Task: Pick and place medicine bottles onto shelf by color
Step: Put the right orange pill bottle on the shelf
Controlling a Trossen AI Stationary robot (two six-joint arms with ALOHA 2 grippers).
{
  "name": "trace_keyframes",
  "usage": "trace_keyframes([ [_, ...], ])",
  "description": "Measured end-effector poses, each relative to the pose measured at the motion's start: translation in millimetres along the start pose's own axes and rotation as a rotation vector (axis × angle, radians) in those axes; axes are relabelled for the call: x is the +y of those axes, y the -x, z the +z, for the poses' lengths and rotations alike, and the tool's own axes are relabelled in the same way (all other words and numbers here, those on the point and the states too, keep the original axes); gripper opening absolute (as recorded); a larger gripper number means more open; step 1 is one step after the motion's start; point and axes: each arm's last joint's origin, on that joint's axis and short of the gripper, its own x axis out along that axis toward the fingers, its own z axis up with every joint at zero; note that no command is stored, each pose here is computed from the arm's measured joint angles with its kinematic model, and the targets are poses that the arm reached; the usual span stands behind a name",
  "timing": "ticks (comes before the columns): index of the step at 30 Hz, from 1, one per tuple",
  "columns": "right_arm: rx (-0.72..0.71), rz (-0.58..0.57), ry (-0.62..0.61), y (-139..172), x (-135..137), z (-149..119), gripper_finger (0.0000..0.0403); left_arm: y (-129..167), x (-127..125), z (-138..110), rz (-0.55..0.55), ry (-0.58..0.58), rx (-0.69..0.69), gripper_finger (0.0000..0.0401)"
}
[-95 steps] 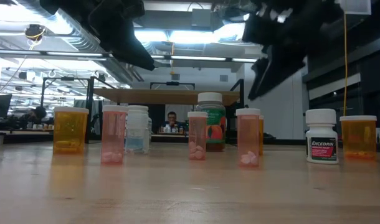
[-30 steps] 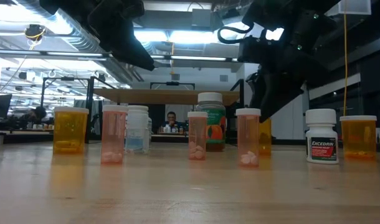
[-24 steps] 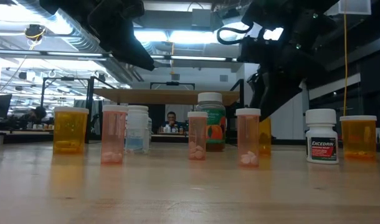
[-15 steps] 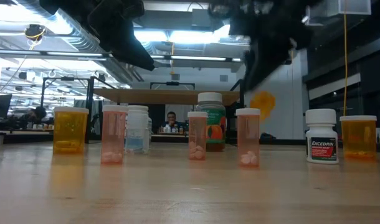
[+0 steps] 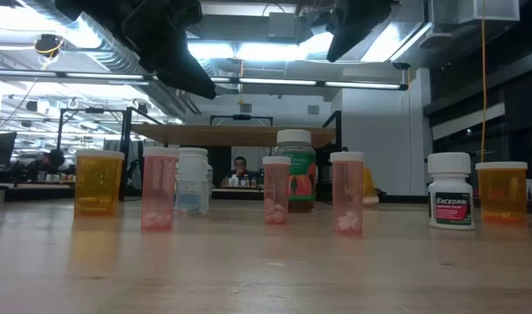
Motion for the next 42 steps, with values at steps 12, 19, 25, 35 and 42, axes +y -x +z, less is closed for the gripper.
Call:
trace_keyframes([
  [12, 0.174, 0.024, 0.02, 3, 14, -18, 0.001, 0, 0, 0, 0.0, 0.002, 0.0, 0.0181],
  [19, 0.297, -0.177, -0.12, 47, 6, -50, 0.001, 0, 0, 0, 0.0, 0.002, 0.004, 0.0181],
  [25, -0.027, -0.203, -0.267, 80, 9, -93, 0.0018, 0, 0, -2, 0.002, -0.002, 0.019, 0.0181],
  [35, -0.391, -0.135, -0.362, 60, 8, -138, 0.0014, 0, 0, -2, 0.002, -0.002, 0.018, 0.0181],
  [42, -0.384, -0.171, -0.329, 39, -1, -134, 0.0037, 0, 0, -2, 0.002, -0.007, 0.018, 0.0181],
])
